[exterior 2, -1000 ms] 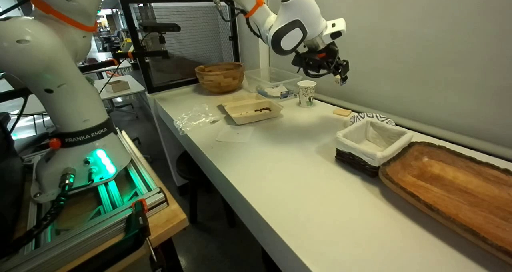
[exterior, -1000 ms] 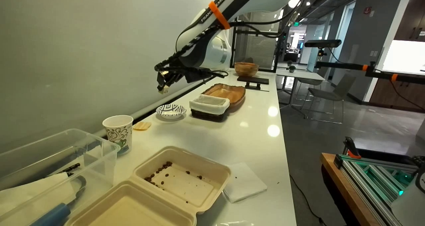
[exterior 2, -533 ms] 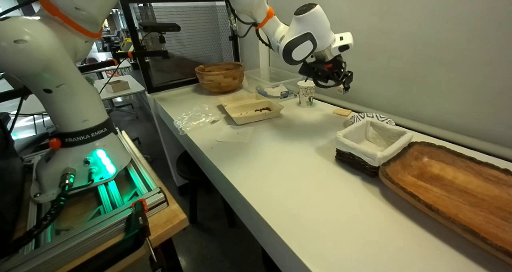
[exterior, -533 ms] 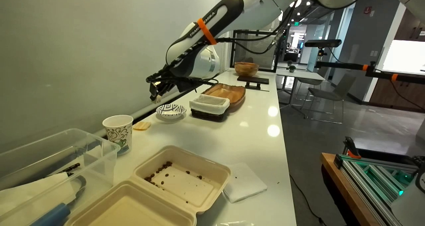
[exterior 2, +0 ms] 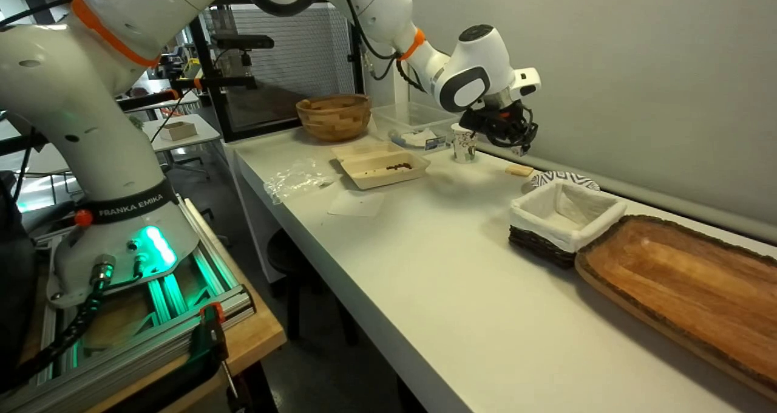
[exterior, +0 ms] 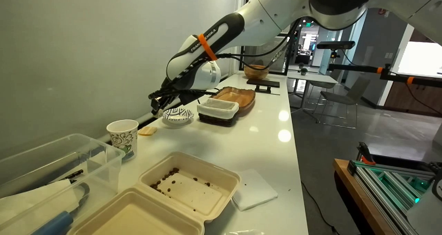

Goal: Put the square block on the wooden mat

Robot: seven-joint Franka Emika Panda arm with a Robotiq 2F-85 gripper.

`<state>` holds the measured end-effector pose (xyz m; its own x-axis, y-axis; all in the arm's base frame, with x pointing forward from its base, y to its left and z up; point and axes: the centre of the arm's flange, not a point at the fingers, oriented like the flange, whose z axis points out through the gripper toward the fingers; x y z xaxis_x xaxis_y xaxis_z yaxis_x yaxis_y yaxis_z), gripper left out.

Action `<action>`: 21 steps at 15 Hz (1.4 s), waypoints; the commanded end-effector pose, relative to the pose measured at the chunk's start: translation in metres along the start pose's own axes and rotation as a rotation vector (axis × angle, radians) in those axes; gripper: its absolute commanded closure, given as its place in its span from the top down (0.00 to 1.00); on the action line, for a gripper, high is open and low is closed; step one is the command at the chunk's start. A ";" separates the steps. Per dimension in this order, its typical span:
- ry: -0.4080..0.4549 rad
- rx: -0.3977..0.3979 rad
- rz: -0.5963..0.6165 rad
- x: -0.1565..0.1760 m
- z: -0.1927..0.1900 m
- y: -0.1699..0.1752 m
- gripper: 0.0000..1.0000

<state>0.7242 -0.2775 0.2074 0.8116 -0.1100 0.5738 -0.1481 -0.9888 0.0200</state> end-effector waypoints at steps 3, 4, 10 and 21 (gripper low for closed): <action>-0.060 0.041 -0.073 0.022 0.034 0.012 0.09; -0.064 0.040 -0.091 0.025 0.036 0.013 0.09; -0.074 0.064 -0.153 0.029 0.058 0.005 0.09; -0.096 0.075 -0.204 0.020 0.080 -0.007 0.09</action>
<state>0.7682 -0.2719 0.1627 0.8631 0.0691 0.5002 0.0458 -0.9972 0.0588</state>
